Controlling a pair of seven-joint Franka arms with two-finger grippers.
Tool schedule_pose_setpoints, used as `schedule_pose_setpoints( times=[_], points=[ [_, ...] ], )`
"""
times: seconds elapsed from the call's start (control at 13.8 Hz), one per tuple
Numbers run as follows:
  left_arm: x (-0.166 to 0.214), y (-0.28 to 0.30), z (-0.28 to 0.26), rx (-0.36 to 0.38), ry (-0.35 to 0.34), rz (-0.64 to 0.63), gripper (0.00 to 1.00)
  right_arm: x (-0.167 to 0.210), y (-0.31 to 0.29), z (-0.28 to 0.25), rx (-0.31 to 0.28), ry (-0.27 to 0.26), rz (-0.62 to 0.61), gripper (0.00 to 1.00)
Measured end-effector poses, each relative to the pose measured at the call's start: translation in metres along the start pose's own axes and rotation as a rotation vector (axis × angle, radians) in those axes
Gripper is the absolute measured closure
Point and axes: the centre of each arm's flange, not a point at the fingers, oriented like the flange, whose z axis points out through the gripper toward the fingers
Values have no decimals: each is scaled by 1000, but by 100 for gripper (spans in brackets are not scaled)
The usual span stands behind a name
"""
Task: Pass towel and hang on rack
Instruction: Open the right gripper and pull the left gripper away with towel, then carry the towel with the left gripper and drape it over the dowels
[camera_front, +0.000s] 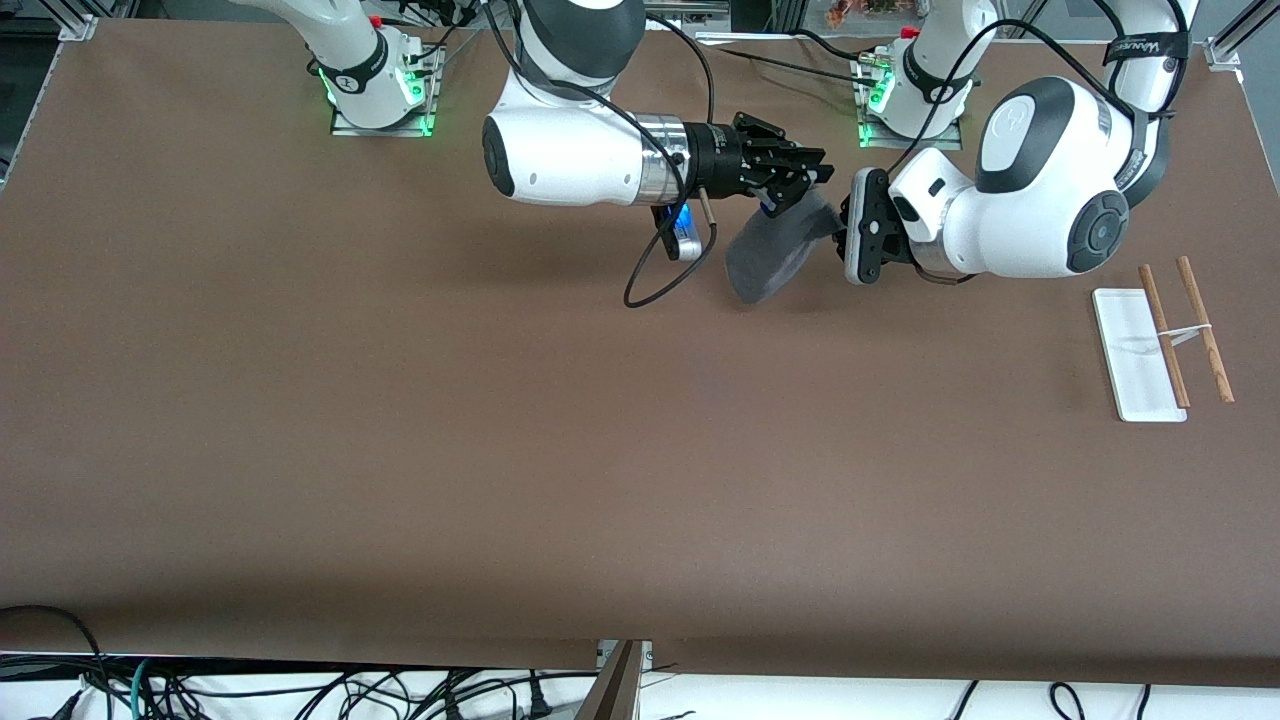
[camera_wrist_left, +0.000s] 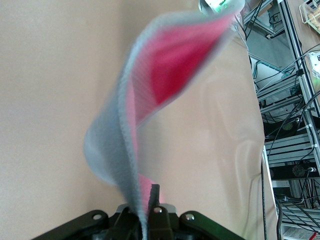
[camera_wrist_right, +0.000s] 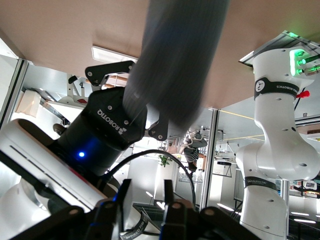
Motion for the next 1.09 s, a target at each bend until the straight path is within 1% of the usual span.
schedule_pose_setpoints(
  times=[0.22,0.29,0.36,0.43,0.51,0.65,0.72,0.8,0.87,0.94,1.09],
  points=[
    [-2,-1,-2,2,3,-4,98,12,-16,-23,38,10,12,31],
    [-5,-2,-4,6,6,-10,98,18,-24,-36,49,11,19,19],
    [-10,-3,-7,10,11,-18,98,24,-31,-49,50,15,18,10],
    [-16,-5,-12,17,18,-29,98,31,-39,-64,49,34,6,1],
    [-26,-8,-19,26,24,-45,98,39,-46,-78,45,68,-15,0],
    [-58,-17,-39,64,13,-88,98,50,-55,-102,24,170,-86,0],
    [-78,-21,-52,89,-6,-110,98,51,-57,-109,7,222,-126,0],
    [-100,-25,-67,116,-28,-136,98,51,-58,-116,-7,263,-156,0],
    [-125,-28,-85,144,-50,-166,98,55,-59,-127,-35,297,-169,0],
    [-152,-32,-103,167,-73,-197,98,64,-60,-143,-81,318,-189,0],
    [-213,-37,-141,192,-124,-269,98,76,-62,-187,-168,328,-304,0]
  ],
)
